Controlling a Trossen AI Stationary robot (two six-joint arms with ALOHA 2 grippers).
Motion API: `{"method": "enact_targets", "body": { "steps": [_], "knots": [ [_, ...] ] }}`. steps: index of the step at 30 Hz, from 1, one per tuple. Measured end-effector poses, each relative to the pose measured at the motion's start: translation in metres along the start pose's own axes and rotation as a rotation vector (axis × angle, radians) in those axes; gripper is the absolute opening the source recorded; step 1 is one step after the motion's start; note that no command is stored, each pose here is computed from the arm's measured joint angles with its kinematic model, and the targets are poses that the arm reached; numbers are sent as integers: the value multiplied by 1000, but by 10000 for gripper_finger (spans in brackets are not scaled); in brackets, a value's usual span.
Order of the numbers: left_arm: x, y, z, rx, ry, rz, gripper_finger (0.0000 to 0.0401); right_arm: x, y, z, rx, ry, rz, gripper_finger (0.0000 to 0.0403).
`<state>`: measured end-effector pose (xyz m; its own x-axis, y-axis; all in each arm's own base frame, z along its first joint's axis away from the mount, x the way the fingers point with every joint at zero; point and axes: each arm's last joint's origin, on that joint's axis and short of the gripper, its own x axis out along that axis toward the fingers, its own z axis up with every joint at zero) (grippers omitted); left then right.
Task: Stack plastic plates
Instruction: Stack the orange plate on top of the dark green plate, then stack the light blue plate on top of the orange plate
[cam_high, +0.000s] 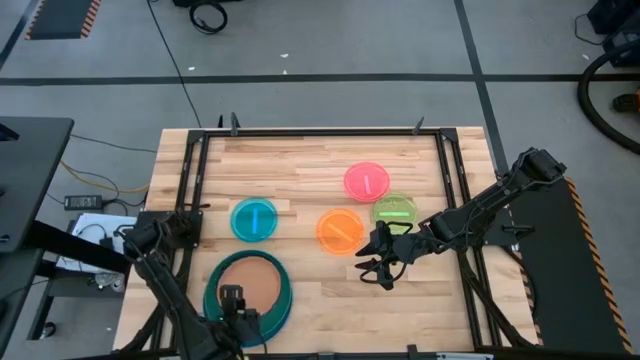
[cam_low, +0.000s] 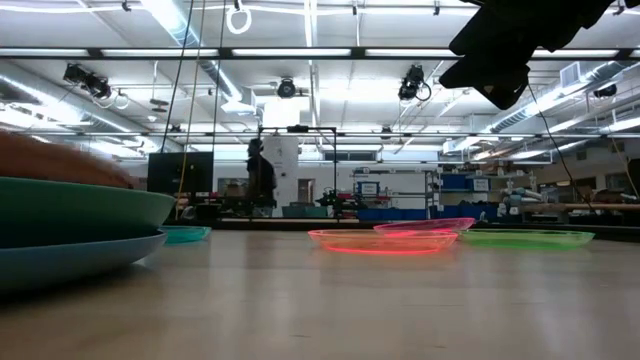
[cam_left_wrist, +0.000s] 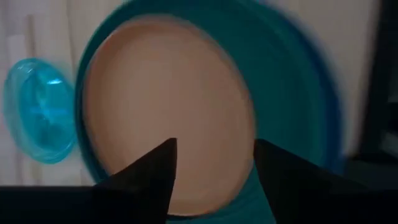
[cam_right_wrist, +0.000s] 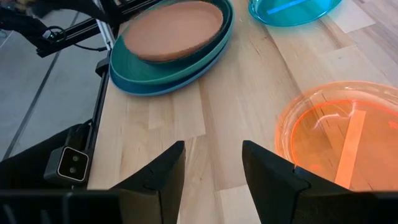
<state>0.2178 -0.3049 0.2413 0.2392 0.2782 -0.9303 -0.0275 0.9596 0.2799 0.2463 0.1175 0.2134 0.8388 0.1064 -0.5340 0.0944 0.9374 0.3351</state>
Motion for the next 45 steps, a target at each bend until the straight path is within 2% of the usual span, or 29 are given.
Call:
{"method": "enact_targets", "body": {
  "steps": [4,6,14,17,22,27,30,38,45],
  "knots": [
    [-11,0,5,-17,-25,-32,222,0,0,0,0,-1,0,169],
    [-11,2,4,-17,-23,-8,216,0,0,0,0,-1,0,169],
    [23,8,-4,-53,25,96,192,0,0,0,-2,4,-4,169],
    [32,11,-3,-60,46,113,184,0,-2,-1,9,1,-41,169],
    [40,14,3,-83,44,103,173,2,-5,-5,6,14,-97,169],
    [47,7,7,-61,2,37,162,18,-7,-16,-18,55,-124,169],
    [46,6,8,-56,-9,22,156,30,-6,-22,-34,76,-103,169],
    [48,9,11,-58,-35,48,148,40,-12,-21,-37,87,-85,169],
    [59,29,32,-146,-17,76,148,37,-11,-18,-36,70,-77,169]
  ]
}}
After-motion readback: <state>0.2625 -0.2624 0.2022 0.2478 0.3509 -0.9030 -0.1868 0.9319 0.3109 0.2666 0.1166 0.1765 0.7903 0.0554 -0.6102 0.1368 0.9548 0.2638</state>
